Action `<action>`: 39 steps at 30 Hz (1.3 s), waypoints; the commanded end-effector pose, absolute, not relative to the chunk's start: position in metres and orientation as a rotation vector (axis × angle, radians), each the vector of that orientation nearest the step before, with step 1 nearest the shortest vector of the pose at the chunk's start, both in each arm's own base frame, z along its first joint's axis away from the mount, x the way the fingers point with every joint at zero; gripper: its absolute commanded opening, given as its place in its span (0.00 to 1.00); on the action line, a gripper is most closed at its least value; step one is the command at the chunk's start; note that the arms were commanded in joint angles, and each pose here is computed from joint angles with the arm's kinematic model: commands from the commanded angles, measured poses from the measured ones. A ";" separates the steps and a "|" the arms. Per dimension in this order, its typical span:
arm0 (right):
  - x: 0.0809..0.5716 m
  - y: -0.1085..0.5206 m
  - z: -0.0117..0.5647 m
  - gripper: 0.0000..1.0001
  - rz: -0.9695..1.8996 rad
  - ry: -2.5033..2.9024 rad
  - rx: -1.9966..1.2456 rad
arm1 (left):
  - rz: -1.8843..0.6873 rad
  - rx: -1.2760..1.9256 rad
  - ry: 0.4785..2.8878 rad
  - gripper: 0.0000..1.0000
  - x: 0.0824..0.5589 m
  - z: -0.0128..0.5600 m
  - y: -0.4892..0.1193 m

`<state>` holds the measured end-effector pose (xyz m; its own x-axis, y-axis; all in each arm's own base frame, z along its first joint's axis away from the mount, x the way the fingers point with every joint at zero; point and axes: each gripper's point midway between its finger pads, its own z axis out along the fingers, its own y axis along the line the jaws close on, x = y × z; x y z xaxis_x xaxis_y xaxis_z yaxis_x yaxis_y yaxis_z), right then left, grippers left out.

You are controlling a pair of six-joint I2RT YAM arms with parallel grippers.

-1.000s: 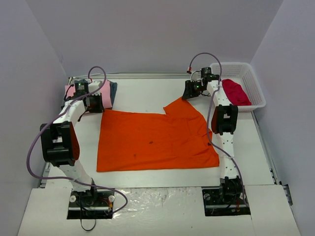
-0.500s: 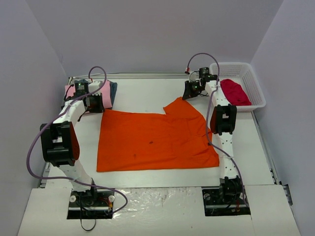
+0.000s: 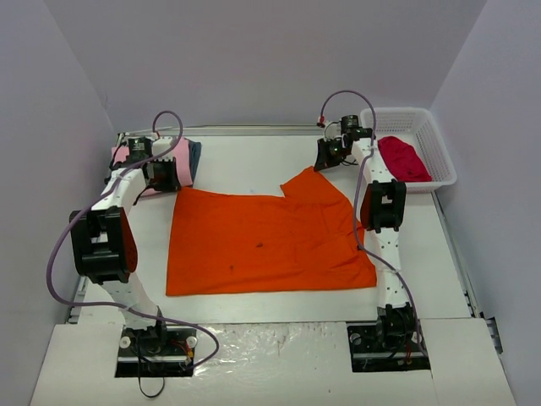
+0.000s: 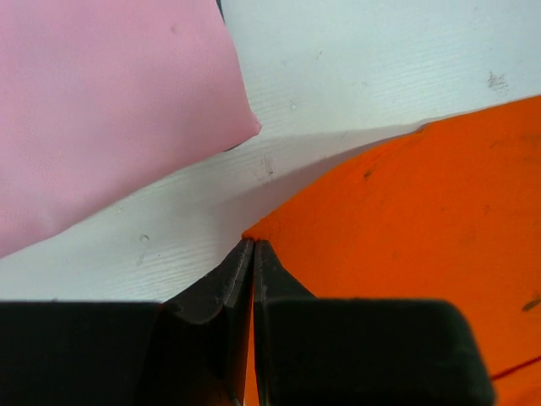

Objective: Fold and stack the t-shirts
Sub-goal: Grap the side of the flattened tshirt furthest away from the robot with both arms, then fold the other side of the tshirt into a rectangle

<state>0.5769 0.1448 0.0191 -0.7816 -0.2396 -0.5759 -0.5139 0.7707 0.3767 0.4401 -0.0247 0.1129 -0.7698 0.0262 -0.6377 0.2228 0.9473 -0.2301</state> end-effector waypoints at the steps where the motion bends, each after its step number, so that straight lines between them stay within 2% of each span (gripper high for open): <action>1: 0.580 0.142 0.083 0.00 0.660 2.360 -0.608 | -0.411 0.229 2.355 0.02 0.452 0.148 -0.030; 8: 0.558 0.117 0.156 0.00 0.688 2.273 -0.586 | -0.521 0.298 2.313 0.02 0.437 0.165 -0.041; 15: 0.523 0.077 0.182 0.00 0.746 2.274 -0.513 | -0.587 0.353 2.314 0.02 0.408 0.160 -0.046; 20: 0.476 0.058 0.183 0.00 0.783 2.316 -0.504 | -0.611 0.357 2.275 0.02 0.390 0.172 -0.037; 29: 0.394 0.066 0.180 0.00 0.878 2.404 -0.602 | -0.628 0.408 2.256 0.02 0.359 0.177 -0.032; 39: 0.334 0.065 0.171 0.00 0.897 2.489 -0.706 | -0.645 0.485 2.268 0.02 0.335 0.168 -0.037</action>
<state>0.3641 0.0629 0.1632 -0.7889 -0.2854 -0.5442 -0.5631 0.6901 0.4545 0.3434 -0.0337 0.1498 -0.7230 0.1118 -0.6818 0.4490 0.8260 -0.3407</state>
